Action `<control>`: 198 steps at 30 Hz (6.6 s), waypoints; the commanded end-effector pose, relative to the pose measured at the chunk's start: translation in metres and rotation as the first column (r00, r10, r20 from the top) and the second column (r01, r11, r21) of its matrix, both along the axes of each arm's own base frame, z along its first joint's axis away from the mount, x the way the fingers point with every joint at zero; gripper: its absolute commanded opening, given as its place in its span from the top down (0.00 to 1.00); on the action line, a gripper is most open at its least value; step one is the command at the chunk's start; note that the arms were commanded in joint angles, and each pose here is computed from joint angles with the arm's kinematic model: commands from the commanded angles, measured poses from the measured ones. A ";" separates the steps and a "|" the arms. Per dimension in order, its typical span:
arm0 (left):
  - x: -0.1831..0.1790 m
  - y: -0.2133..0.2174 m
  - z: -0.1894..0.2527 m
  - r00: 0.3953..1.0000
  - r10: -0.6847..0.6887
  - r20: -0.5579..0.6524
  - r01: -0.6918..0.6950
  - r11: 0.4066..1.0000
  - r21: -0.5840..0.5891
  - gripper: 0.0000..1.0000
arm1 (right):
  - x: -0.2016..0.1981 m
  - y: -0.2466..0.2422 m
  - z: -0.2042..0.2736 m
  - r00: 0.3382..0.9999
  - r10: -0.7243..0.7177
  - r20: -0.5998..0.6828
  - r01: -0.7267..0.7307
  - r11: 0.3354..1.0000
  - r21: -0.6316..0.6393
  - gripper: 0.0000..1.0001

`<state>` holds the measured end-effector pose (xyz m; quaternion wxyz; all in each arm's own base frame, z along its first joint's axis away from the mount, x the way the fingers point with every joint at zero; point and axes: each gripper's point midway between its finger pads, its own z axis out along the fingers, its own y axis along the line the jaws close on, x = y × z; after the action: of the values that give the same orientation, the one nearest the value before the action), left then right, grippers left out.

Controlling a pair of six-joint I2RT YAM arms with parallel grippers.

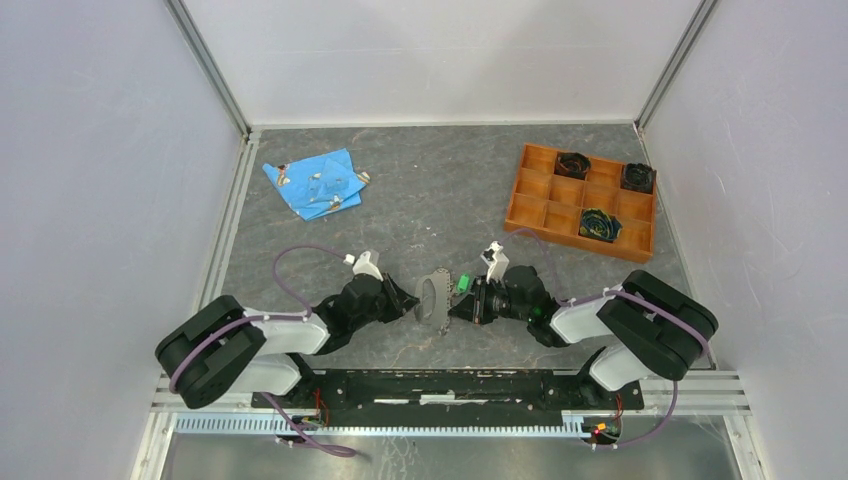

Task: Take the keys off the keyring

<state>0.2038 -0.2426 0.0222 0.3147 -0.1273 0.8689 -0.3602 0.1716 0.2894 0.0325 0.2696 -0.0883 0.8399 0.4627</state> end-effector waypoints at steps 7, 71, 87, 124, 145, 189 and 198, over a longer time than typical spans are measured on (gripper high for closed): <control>0.000 0.016 0.023 0.997 0.063 0.040 -0.063 0.998 -0.010 0.58 | 0.016 0.017 0.031 0.997 0.003 0.074 -0.010 0.995 0.101 1.00; -0.007 0.011 0.023 0.995 -0.068 0.080 0.065 0.997 0.038 0.56 | 0.026 0.011 0.011 0.982 -0.191 0.015 0.190 0.982 0.011 1.00; -0.019 0.027 0.064 0.993 0.022 0.119 0.002 0.980 -0.197 0.48 | 0.038 0.030 0.081 0.973 -0.204 0.107 0.186 0.970 0.154 1.00; 0.006 0.020 0.183 0.838 0.206 0.505 0.113 0.840 -0.531 0.21 | 0.098 0.050 0.276 0.859 -0.499 -0.113 0.456 0.648 0.609 1.00; 0.021 0.034 0.285 0.604 0.448 0.659 0.204 0.713 -0.671 0.10 | 0.072 0.089 0.361 0.885 -0.442 -0.149 0.396 0.545 0.739 1.00; 0.024 0.027 0.279 0.816 0.281 0.506 0.034 0.850 -0.526 0.98 | 0.043 0.034 0.272 0.856 -0.505 0.109 0.395 0.777 0.490 0.66; 0.005 0.018 0.248 0.924 -0.017 0.383 0.157 0.928 -0.338 0.98 | 0.025 -0.012 0.233 0.795 -0.324 0.513 0.281 0.946 0.163 0.20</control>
<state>0.2279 -0.2193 0.2916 0.4978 -0.1244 0.6543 -0.5556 0.2053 0.3000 0.2954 0.5253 0.0495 0.6899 0.4956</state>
